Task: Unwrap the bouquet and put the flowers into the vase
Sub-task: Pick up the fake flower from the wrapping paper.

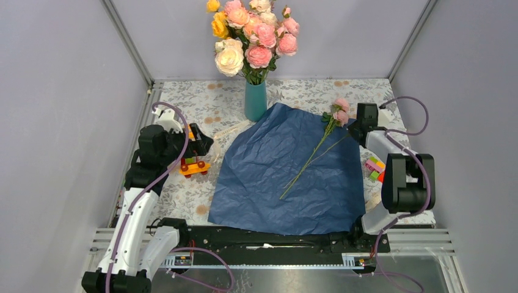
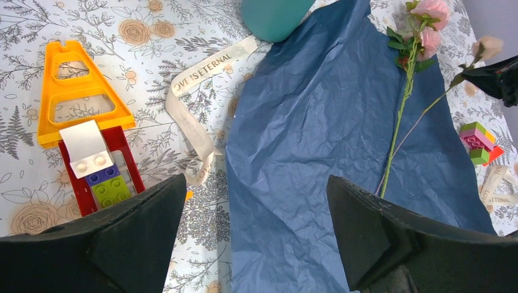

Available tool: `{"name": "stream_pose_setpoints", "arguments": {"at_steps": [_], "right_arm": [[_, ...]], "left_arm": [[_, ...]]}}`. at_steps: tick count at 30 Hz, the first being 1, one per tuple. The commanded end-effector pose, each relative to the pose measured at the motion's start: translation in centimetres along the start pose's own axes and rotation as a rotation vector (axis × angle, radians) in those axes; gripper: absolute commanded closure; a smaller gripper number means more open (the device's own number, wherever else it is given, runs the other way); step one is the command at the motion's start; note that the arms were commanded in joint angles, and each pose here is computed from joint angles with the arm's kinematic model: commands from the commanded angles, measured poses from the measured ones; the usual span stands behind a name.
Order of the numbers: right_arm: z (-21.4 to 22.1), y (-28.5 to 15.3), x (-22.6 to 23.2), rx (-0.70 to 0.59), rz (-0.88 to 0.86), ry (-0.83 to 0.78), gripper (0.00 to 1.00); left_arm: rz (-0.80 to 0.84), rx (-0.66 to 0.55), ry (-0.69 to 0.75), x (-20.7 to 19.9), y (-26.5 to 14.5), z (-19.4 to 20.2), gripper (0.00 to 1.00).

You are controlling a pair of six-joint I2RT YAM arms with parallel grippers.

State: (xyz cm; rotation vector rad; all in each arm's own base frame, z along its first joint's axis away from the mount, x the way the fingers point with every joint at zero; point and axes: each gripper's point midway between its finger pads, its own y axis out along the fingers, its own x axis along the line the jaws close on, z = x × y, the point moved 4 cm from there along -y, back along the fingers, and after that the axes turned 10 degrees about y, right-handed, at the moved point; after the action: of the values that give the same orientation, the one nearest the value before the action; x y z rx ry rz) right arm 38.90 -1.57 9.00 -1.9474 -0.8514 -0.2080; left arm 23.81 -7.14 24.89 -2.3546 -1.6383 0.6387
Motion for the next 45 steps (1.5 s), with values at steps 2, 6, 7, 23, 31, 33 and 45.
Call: {"name": "stream_pose_setpoints", "arguments": {"at_steps": [2,6,7,23,31,33,45], "right_arm": [[-3.7,-2.8,1.1,-0.172,-0.053,-0.033,1.0],[-4.7,-4.2,0.6,-0.223,-0.056,-0.053,1.0],[-5.1,-4.7,0.5,-0.242,-0.056,-0.056,1.0],[-13.3,-15.4,3.4,-0.558,-0.196,-0.137,1.0],[-16.3,-20.6,4.6,-0.641,-0.238,-0.196,1.0],[-16.9,-22.0,5.2,-0.656,-0.27,-0.201,1.0],[-14.4,-29.3,9.8,-0.488,-0.738,-0.337,1.0]], "left_arm": [[0.025,-0.075,0.013,-0.4,-0.4,-1.4,0.08],[0.026,-0.075,0.013,-0.4,-0.5,-1.3,0.08],[0.027,-0.075,0.012,-0.4,-0.5,-1.3,0.08],[0.035,-0.078,0.012,-0.5,-0.5,-1.3,0.08],[0.039,-0.085,0.014,-0.6,-0.6,-1.5,0.08],[0.039,-0.089,0.015,-0.6,-0.7,-1.5,0.08],[0.14,-0.121,0.046,-2.0,-1.1,-2.0,0.09]]}}
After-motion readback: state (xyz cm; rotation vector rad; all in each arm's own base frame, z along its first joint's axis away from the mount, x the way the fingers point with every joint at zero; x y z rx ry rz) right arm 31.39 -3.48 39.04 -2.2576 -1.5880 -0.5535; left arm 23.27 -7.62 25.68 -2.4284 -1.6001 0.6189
